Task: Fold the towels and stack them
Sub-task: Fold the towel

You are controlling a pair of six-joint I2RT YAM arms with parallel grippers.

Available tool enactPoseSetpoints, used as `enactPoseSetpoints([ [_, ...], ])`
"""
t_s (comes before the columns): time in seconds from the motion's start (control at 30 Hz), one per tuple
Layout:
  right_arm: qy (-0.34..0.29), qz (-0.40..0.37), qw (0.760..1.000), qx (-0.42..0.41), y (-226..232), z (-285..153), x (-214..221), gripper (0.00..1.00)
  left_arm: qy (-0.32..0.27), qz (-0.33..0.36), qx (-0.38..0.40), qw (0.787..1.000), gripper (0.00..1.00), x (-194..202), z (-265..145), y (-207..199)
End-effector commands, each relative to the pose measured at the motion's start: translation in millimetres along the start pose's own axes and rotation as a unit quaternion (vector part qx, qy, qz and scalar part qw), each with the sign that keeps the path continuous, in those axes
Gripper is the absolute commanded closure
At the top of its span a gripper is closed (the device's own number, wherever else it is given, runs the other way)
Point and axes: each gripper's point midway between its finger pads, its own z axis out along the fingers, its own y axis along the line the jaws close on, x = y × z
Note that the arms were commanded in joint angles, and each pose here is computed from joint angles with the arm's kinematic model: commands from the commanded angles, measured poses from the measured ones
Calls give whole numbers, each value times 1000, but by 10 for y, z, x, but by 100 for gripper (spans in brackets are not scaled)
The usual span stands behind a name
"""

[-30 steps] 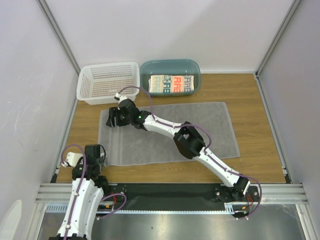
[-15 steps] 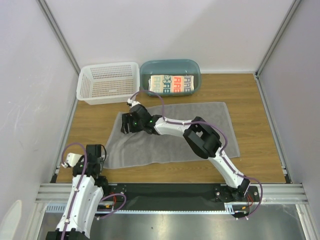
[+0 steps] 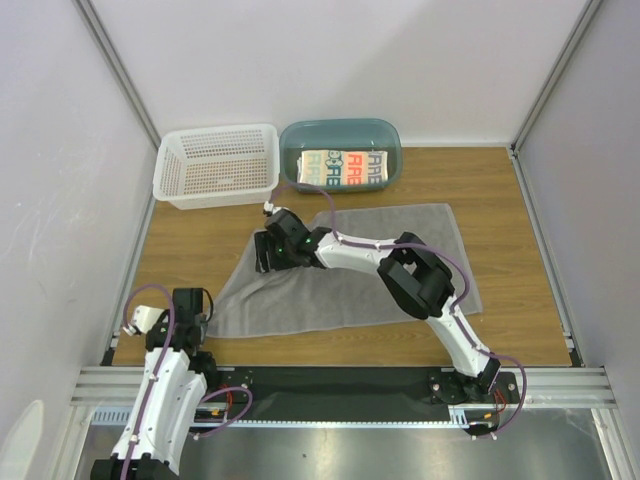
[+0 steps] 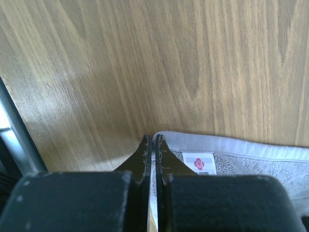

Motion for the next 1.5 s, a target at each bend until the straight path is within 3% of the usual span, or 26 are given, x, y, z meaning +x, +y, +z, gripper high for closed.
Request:
enactPoseSetpoints([
  [0.0,-25,-9,1000,14,21,-268,-417,33,-17,-1,4,1000,100,-83,-14,-59],
  [0.27,-88,-83,993,-15,293,-31,-1095,31,-18,20,16,1000,100,-77,10,-112],
  [0.43,-92,-112,989,-11,246,308,-1111,30,-15,33,24,999,100,-63,13,-137],
  [0.7,-114,-187,972,80,22,498,-1050,29,-16,42,35,998,100,-67,8,-174],
  [1.0,-164,-188,966,71,111,475,-1312,28,-14,48,37,998,100,-60,11,-181],
  [1.2,-185,-146,971,50,93,581,-1441,28,-14,52,41,998,100,-58,8,-196],
  [1.47,-186,-118,975,35,59,773,-1374,30,-15,55,41,998,100,-63,9,-203],
])
